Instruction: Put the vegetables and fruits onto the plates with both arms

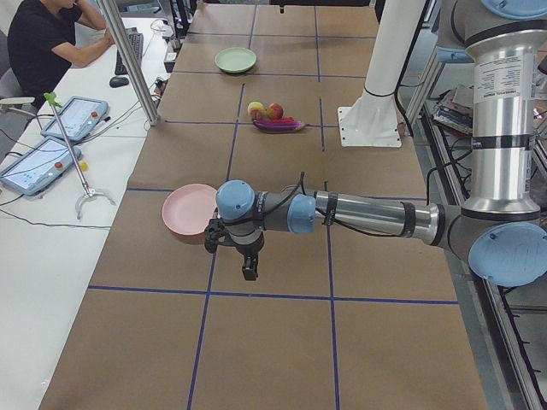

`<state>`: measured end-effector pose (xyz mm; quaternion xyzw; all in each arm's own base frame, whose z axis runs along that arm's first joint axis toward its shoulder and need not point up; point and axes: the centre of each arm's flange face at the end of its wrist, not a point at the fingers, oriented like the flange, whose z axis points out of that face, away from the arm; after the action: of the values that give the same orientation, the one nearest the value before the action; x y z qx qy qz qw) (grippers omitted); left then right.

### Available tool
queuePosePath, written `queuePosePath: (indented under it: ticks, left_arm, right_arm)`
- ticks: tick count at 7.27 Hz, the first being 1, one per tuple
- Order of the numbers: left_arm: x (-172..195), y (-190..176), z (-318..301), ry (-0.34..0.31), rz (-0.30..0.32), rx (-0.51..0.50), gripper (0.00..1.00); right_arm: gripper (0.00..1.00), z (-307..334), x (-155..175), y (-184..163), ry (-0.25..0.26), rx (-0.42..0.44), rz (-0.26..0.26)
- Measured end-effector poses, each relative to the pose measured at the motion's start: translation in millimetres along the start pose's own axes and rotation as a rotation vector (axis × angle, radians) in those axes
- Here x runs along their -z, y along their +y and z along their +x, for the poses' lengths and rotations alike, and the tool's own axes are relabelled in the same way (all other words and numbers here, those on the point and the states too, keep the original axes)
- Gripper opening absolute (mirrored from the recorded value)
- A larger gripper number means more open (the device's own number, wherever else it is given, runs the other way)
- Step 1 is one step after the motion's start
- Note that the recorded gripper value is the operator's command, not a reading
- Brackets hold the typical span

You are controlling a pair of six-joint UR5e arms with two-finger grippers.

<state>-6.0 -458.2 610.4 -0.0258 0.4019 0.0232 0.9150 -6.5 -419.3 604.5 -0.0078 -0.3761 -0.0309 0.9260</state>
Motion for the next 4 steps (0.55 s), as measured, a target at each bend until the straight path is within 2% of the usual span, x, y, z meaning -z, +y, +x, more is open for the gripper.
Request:
queuePosePath:
  ticks: [4]
  left_arm:
    - [-3.1, 4.9, -3.5, -0.002, -0.006, 0.007, 1.0]
  right_arm:
    - [1.0, -1.9, 2.0, -0.6, 0.0, 0.002, 0.005]
